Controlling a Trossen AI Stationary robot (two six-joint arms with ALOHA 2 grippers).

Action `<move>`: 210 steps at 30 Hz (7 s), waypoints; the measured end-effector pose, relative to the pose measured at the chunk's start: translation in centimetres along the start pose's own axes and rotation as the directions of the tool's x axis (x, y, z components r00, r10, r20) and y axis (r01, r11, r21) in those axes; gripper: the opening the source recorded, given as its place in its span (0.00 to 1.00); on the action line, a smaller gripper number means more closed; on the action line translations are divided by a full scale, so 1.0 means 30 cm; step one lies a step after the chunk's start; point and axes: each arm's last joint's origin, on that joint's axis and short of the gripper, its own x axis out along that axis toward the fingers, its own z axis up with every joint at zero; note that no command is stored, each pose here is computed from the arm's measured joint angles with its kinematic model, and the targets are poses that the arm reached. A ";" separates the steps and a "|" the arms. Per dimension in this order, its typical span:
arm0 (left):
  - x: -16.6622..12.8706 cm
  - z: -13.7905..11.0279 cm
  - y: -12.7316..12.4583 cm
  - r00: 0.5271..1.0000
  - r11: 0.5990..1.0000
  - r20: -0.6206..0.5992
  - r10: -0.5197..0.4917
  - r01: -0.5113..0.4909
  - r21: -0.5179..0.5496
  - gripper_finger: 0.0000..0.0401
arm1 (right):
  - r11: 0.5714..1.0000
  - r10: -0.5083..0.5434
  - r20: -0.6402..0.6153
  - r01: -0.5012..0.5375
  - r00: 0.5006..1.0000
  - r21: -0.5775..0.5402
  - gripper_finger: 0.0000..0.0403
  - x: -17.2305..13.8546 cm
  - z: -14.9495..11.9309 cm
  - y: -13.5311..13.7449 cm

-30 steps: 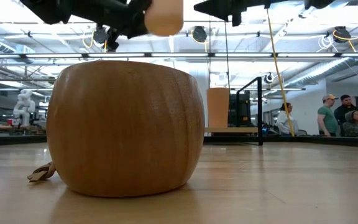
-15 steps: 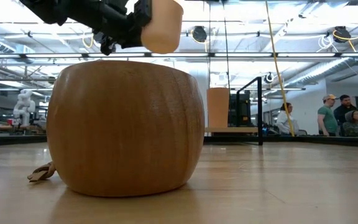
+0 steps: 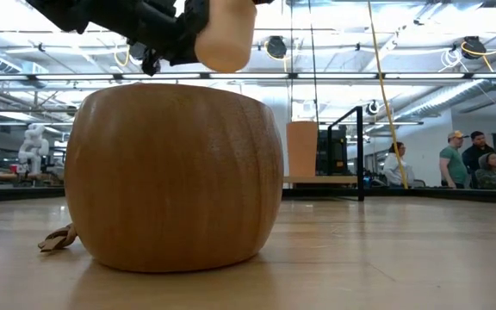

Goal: Stack small to large cups/mugs on shelf
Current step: Put the light pink mug on the shelf, then put the brown mug on the shelf

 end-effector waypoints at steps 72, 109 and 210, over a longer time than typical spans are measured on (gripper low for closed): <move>-0.213 0.020 -0.060 0.986 0.921 -0.134 -0.099 0.142 0.362 0.44 | 0.784 -0.226 -0.146 0.269 0.963 0.560 0.00 0.089 -0.262 -0.594; -0.213 0.021 -0.066 0.978 0.912 -0.144 -0.150 0.194 0.362 0.44 | 0.782 -0.118 -0.361 0.311 0.925 0.540 0.02 0.354 -0.450 -0.714; -0.236 0.015 -0.083 0.971 0.865 -0.155 -0.180 0.231 0.445 0.44 | 0.920 -0.095 -0.076 0.117 0.992 0.374 0.54 -0.162 0.012 -0.126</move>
